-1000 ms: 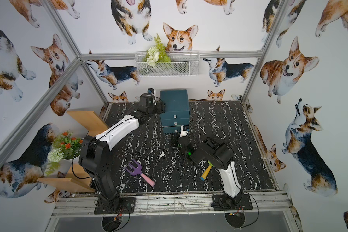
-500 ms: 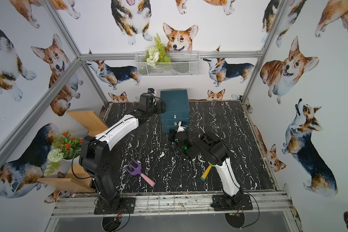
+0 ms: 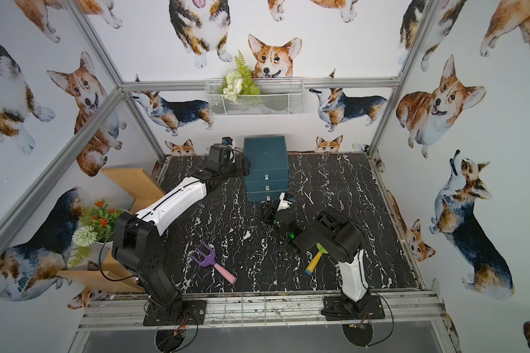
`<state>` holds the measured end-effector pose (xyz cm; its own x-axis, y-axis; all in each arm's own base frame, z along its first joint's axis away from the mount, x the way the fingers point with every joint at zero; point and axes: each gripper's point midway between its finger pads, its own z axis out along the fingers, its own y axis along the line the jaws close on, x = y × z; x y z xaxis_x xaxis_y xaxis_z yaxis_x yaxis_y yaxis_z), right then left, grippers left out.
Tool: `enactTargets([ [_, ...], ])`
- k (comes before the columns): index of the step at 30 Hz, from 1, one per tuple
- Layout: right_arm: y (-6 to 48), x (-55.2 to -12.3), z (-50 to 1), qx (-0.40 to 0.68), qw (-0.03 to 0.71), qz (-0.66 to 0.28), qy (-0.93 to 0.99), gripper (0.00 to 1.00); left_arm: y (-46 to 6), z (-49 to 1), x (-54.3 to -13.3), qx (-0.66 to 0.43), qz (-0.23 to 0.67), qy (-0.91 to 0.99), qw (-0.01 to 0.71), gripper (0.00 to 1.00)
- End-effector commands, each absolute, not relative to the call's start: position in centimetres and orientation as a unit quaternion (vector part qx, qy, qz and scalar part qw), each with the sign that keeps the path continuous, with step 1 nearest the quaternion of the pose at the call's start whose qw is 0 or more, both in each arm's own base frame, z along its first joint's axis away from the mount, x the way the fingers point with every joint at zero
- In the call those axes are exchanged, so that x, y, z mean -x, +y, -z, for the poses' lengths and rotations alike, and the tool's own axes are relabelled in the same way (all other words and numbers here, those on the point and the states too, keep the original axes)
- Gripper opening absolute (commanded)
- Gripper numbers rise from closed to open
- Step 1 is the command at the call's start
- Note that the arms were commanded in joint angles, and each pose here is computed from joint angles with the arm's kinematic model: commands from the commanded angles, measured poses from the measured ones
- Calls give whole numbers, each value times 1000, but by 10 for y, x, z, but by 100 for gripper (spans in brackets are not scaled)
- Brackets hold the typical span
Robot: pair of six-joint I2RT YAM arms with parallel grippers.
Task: Place the transparent tape into the drawer according to color
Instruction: Reset both arms
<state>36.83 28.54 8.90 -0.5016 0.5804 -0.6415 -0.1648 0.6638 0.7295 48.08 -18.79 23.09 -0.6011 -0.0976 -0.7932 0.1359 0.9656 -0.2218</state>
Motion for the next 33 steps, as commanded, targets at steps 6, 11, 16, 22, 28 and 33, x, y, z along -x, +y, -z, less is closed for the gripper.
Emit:
enactTargets([
  [6,218,-315,-138,-131,522,-318,781,67,-160,-246,-423,14,132,885,446,100],
  [11,164,-304,-192,-141,601,-237,750,82,-129,-277,-404,45,107,848,518,99],
  [16,150,-306,-215,-124,616,-170,759,100,-108,-296,-391,48,77,810,579,99],
  [22,137,-311,-210,-132,620,-113,765,100,-75,-283,-384,57,8,790,611,100],
  [28,120,-321,-205,-168,608,-86,771,100,-25,-256,-392,83,-53,749,655,99],
  [33,116,-325,-201,-147,604,-74,779,100,6,-204,-401,78,-113,768,626,100],
])
